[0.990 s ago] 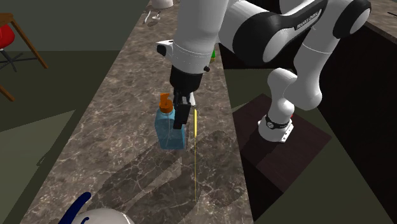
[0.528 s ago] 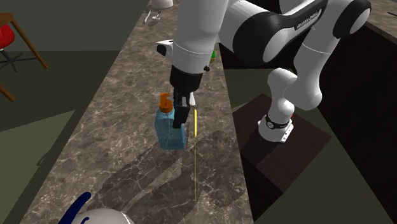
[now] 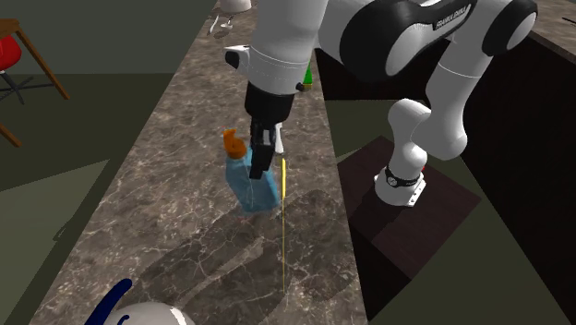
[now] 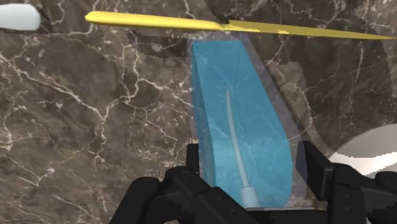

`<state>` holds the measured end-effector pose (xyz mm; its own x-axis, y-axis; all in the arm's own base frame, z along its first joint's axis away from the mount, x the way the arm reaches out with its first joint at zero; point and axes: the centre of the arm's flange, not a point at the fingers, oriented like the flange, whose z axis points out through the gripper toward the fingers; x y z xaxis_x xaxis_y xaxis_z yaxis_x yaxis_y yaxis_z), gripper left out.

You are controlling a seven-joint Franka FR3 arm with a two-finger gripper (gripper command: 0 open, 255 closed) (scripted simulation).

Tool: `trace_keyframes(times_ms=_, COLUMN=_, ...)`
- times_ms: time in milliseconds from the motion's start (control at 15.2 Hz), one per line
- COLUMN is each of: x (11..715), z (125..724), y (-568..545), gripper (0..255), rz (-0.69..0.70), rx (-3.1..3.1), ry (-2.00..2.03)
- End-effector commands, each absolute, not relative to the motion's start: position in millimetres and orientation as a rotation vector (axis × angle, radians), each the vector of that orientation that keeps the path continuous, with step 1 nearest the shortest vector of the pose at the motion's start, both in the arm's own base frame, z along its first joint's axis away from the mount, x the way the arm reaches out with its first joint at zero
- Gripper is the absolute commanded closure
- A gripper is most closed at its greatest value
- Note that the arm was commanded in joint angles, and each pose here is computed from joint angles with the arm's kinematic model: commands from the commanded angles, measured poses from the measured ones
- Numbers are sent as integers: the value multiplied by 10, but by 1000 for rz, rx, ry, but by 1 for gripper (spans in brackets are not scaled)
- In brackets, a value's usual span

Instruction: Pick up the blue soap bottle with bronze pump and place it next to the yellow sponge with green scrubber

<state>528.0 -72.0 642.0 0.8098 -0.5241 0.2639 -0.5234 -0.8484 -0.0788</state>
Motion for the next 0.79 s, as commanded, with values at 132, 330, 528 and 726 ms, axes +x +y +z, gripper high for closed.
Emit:
trace_keyframes(times_ms=132, x=5285, z=6632, y=-712, gripper=255, rz=-437, rx=-2986, ry=864)
trace_keyframes(times_ms=330, x=5285, z=6790, y=-712, gripper=255, rz=-437, rx=-2986, ry=864)
trace_keyframes(times_ms=528, x=5285, z=6949, y=-712, gripper=255, rz=-437, rx=-2986, ry=864)
trace_keyframes(times_ms=726, x=5285, z=7107, y=-712, gripper=255, rz=-437, rx=-2986, ry=864)
